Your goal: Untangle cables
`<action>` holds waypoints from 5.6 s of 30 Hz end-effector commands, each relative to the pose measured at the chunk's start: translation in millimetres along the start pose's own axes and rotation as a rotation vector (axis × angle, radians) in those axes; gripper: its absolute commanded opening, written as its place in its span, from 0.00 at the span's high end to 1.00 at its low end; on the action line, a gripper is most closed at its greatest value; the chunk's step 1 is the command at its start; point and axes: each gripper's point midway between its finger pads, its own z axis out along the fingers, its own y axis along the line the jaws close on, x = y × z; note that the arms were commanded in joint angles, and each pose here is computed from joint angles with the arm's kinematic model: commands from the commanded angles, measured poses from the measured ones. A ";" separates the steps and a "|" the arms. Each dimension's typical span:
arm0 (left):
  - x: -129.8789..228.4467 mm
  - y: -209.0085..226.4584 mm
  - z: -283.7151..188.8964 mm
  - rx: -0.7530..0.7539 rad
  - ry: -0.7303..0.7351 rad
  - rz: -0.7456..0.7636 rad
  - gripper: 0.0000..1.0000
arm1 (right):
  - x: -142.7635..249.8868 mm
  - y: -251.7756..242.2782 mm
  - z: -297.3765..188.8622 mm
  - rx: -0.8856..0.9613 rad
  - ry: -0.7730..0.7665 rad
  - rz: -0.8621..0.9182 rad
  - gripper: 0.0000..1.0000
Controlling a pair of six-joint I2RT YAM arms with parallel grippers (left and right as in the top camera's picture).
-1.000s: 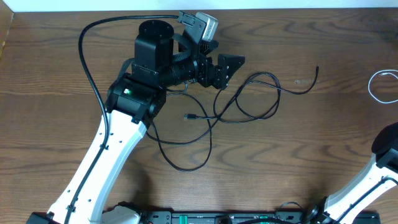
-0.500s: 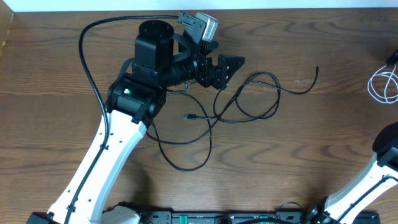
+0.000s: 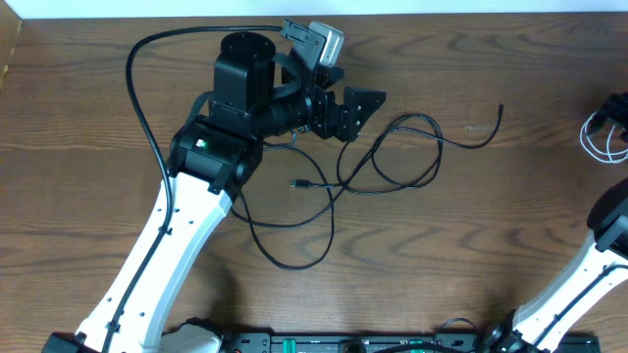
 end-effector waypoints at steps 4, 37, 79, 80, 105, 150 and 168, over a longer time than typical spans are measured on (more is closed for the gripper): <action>5.6 15.1 13.3 -0.017 0.027 -0.019 0.07 | 17.0 -1.2 28.2 0.097 0.066 0.011 0.20; 7.9 17.9 16.2 -0.019 0.035 -0.024 0.07 | -47.1 -31.8 117.5 0.066 -0.156 0.181 0.49; 4.1 45.4 14.4 -0.175 0.007 -0.024 0.07 | -145.9 180.2 46.7 -0.651 -0.668 -0.103 0.39; 4.2 46.1 14.0 -0.177 0.008 -0.026 0.07 | -138.0 182.4 33.3 -0.666 -0.650 -0.129 0.39; 141.9 114.0 -26.7 -0.553 0.456 -0.196 0.08 | 79.8 251.6 -34.7 -0.566 -0.159 -0.510 0.01; 284.2 99.4 29.8 -0.413 0.857 -0.186 0.12 | 88.1 247.2 -29.1 -0.525 -0.127 -0.510 0.01; 321.3 119.4 46.0 -0.428 0.934 -0.221 0.19 | 90.8 245.3 -27.9 -0.519 -0.113 -0.507 0.01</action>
